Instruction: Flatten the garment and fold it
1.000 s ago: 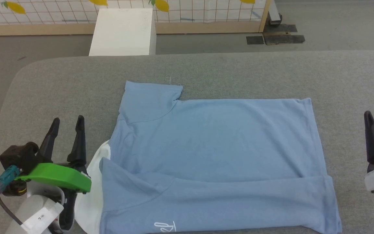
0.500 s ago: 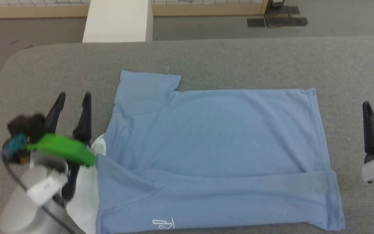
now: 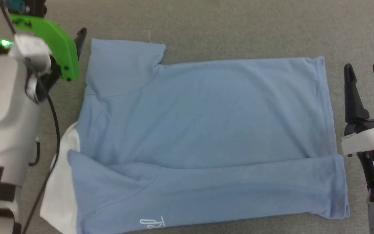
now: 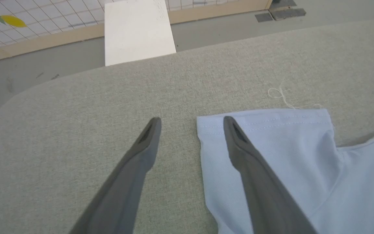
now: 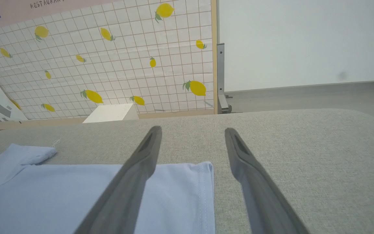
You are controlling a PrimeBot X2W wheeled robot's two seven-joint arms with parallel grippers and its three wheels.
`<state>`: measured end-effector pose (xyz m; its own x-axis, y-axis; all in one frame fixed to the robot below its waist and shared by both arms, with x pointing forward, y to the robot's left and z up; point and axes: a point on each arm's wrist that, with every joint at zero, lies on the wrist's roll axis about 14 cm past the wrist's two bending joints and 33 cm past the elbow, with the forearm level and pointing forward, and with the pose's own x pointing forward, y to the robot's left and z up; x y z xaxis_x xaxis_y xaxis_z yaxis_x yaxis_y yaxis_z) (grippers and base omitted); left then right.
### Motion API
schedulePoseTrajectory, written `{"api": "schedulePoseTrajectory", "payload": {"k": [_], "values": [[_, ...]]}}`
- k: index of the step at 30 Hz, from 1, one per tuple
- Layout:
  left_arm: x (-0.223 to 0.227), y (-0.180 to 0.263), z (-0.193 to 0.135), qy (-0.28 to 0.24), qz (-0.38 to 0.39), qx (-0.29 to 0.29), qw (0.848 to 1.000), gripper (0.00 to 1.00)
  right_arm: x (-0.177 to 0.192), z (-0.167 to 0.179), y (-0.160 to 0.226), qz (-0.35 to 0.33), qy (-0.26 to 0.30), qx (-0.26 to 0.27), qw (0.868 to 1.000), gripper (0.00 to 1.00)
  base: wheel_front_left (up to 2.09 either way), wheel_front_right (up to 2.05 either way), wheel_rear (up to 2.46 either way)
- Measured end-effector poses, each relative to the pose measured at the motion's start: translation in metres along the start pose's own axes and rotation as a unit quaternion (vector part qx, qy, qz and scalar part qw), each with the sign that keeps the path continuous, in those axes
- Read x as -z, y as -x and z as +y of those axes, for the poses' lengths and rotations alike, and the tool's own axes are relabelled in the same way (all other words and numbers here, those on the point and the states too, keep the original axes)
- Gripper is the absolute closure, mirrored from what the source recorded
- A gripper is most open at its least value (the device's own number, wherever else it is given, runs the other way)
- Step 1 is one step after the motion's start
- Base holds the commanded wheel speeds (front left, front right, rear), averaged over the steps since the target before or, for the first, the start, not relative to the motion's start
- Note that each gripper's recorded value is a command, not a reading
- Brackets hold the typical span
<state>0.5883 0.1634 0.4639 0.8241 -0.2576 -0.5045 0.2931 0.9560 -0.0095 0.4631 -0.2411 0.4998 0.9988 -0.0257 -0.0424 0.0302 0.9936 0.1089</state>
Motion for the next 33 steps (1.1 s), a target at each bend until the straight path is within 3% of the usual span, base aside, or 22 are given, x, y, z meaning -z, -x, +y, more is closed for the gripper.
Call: {"api": "schedulePoseTrajectory", "payload": {"k": [4,9,14,15,16,17,26,30,33], "values": [[0.029,-0.026,-0.007,-0.01,0.118,0.014,0.993,0.0,0.019,-0.007,0.0,0.021,0.0,0.017,1.0,0.0,0.0,0.0,0.0],[0.07,-0.045,-0.013,-0.019,0.23,0.017,0.973,0.0,0.034,-0.02,0.003,0.035,0.005,0.039,0.999,0.0,0.0,0.0,0.0],[0.085,-0.056,-0.013,-0.028,0.281,0.015,0.959,0.0,0.044,-0.03,0.007,0.046,0.01,0.056,0.997,0.0,0.0,0.0,0.0],[0.085,-0.058,-0.016,-0.019,0.282,0.018,0.959,0.62,0.046,-0.032,0.008,0.049,0.011,0.059,0.997,0.0,0.0,0.0,0.0],[0.087,-0.059,-0.017,-0.016,0.288,0.022,0.957,0.95,0.048,-0.033,0.008,0.051,0.012,0.061,0.997,0.0,0.0,0.0,0.0],[0.087,-0.06,-0.018,-0.011,0.29,0.026,0.957,1.0,0.049,-0.034,0.008,0.053,0.012,0.063,0.997,0.0,0.0,0.0,0.0],[0.072,-0.046,-0.031,0.036,0.244,0.06,0.967,1.0,0.041,-0.037,-0.005,0.076,0.038,0.054,0.995,0.0,0.0,0.0,0.0],[0.061,-0.038,-0.033,0.051,0.216,0.068,0.973,1.0,0.033,-0.033,-0.028,0.127,0.067,0.031,0.989,0.0,0.0,0.0,0.0],[0.047,-0.035,-0.032,0.06,0.187,0.075,0.978,1.0,0.036,-0.024,-0.045,0.196,0.094,0.009,0.976,0.0,0.0,0.0,0.0]]}}
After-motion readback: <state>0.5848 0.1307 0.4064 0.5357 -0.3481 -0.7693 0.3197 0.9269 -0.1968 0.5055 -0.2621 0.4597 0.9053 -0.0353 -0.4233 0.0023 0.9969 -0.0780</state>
